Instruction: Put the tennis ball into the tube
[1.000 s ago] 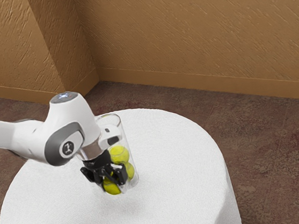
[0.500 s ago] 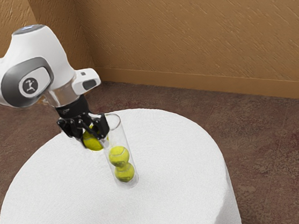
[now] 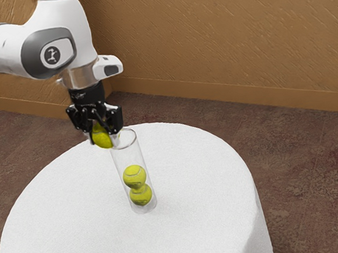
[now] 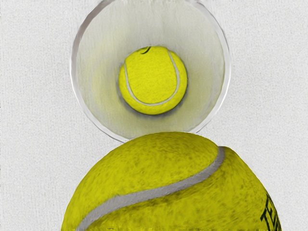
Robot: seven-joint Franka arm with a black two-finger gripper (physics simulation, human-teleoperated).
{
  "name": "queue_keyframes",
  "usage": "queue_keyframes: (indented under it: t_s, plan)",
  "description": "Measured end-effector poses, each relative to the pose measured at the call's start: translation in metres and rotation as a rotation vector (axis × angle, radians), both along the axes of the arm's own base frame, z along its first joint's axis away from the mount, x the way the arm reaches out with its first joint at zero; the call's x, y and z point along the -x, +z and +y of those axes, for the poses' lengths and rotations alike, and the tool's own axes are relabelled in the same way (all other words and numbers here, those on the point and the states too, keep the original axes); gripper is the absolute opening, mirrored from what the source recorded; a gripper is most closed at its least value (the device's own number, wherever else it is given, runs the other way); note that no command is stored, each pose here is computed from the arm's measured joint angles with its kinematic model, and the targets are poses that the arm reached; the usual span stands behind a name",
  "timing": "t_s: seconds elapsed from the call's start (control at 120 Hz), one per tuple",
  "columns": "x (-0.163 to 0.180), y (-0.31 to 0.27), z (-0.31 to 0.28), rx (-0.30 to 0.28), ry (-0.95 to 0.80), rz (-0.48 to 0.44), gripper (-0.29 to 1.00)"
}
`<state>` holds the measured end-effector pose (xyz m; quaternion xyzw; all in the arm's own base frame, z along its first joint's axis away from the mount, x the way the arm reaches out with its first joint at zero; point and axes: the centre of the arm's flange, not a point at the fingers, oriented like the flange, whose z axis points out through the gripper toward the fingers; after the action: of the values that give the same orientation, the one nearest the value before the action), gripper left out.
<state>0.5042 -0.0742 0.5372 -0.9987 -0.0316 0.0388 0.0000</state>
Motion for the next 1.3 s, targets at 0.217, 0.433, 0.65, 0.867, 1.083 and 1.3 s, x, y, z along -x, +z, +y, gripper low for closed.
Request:
queue_keyframes:
  t_s: [0.217, 0.433, 0.65, 0.867, 1.083, 1.3]
  plan:
    - [-0.023, -0.004, 0.003, -0.009, 0.005, 0.014, 0.21]
    - [-0.038, -0.012, -0.001, -0.013, -0.004, 0.021, 0.22]
    - [-0.051, -0.022, -0.004, -0.019, -0.009, 0.029, 0.20]
    - [-0.058, -0.026, 0.006, -0.040, 0.001, 0.021, 0.19]
    - [-0.065, -0.028, 0.013, -0.048, 0.010, 0.014, 0.22]
    - [-0.068, -0.032, 0.007, -0.048, 0.001, 0.014, 0.20]
